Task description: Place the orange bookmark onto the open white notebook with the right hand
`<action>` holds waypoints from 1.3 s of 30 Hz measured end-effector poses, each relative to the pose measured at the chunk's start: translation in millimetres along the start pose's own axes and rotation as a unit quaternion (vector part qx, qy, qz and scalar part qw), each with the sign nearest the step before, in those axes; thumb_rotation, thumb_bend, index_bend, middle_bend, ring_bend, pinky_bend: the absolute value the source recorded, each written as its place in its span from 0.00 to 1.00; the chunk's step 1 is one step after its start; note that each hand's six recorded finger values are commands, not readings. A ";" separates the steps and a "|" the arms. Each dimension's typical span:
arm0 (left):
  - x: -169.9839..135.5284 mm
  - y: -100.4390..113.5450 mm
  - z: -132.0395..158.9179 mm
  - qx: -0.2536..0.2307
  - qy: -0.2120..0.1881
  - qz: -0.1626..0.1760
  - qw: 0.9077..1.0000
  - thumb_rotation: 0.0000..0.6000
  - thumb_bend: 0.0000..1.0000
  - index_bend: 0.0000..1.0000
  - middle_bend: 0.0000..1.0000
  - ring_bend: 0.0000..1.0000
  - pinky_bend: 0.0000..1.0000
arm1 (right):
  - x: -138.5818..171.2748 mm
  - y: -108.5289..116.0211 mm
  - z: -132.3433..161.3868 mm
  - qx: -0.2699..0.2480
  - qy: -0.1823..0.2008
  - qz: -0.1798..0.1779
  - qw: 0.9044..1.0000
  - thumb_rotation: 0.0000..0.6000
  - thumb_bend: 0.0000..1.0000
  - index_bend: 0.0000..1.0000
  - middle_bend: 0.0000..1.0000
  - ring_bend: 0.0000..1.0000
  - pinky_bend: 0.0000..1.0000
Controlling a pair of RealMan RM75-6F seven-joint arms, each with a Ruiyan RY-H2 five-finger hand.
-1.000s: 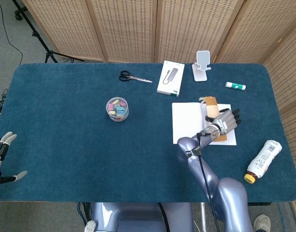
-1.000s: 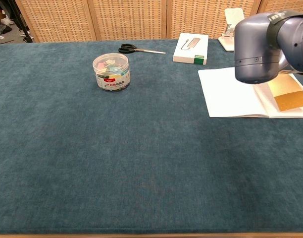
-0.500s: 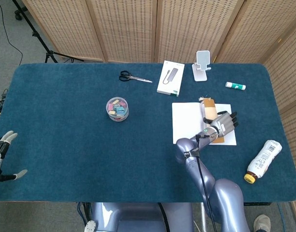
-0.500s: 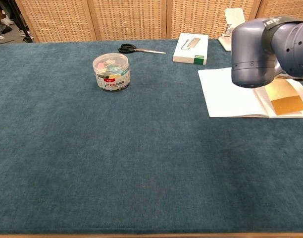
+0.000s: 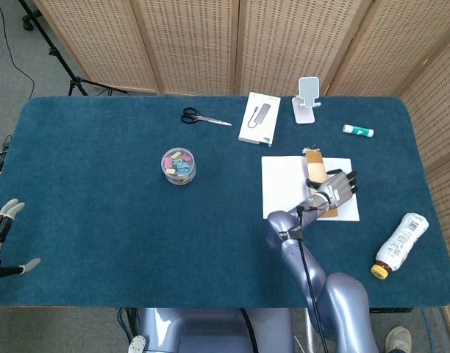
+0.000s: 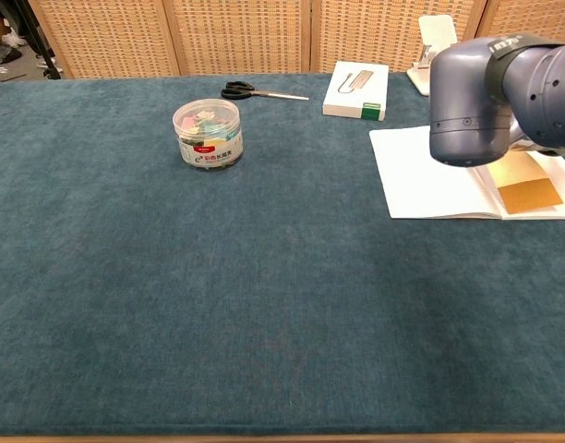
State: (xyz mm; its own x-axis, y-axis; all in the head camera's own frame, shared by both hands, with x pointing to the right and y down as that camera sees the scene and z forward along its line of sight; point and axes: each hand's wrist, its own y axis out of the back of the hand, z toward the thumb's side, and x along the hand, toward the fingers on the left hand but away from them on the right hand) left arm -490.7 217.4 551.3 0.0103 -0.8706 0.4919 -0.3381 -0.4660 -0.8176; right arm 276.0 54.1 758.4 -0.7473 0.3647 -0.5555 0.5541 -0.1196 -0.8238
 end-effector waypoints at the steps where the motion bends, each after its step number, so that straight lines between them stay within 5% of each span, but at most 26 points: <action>1: 0.0 0.5 -0.5 -0.001 0.001 0.001 1.000 1.00 0.00 0.00 0.00 0.00 0.00 | -0.1 -0.6 -0.5 0.000 -0.001 0.001 1.000 1.00 0.38 0.47 0.00 0.00 0.00; 6: 0.7 1.6 -1.9 -0.003 0.003 0.001 1.000 1.00 0.00 0.00 0.00 0.00 0.00 | 0.7 -7.4 -3.7 -0.010 -0.005 0.015 1.000 1.00 0.36 0.45 0.00 0.00 0.00; 14: 0.1 4.1 -3.5 -0.006 0.003 0.004 1.000 1.00 0.00 0.00 0.00 0.00 0.00 | 3.7 -12.8 -1.2 -0.015 0.005 0.022 1.000 1.00 0.34 0.18 0.00 0.00 0.00; 24: -1.4 3.9 -1.8 -0.007 -0.001 0.003 1.000 1.00 0.00 0.00 0.00 0.00 0.00 | 4.4 -9.2 10.2 -0.027 0.037 0.014 0.999 1.00 0.35 0.15 0.00 0.00 0.00; 30: -2.8 3.0 -0.2 -0.007 -0.005 0.002 1.000 1.00 0.00 0.00 0.00 0.00 0.00 | 2.6 -4.0 26.5 -0.016 0.093 0.010 0.995 1.00 0.59 0.15 0.00 0.00 0.00; 35: -5.1 2.4 2.7 -0.005 -0.012 0.002 1.000 1.00 0.00 0.00 0.00 0.00 0.00 | 2.1 1.8 40.9 -0.008 0.156 0.016 0.988 1.00 0.95 0.19 0.03 0.00 0.00; 39: -6.4 1.8 4.4 -0.003 -0.015 0.002 1.000 1.00 0.00 0.00 0.00 0.00 0.00 | 3.1 9.0 46.0 0.014 0.210 0.025 0.977 1.00 1.00 0.23 0.10 0.00 0.00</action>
State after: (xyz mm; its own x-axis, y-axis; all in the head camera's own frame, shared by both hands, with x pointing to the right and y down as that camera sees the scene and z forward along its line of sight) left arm -487.2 221.4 545.4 0.0366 -0.8763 0.4804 -0.3444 -0.4623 -0.8171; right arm 261.8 11.7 744.1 -0.4994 0.7043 -0.5045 0.5715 -0.1699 -0.8028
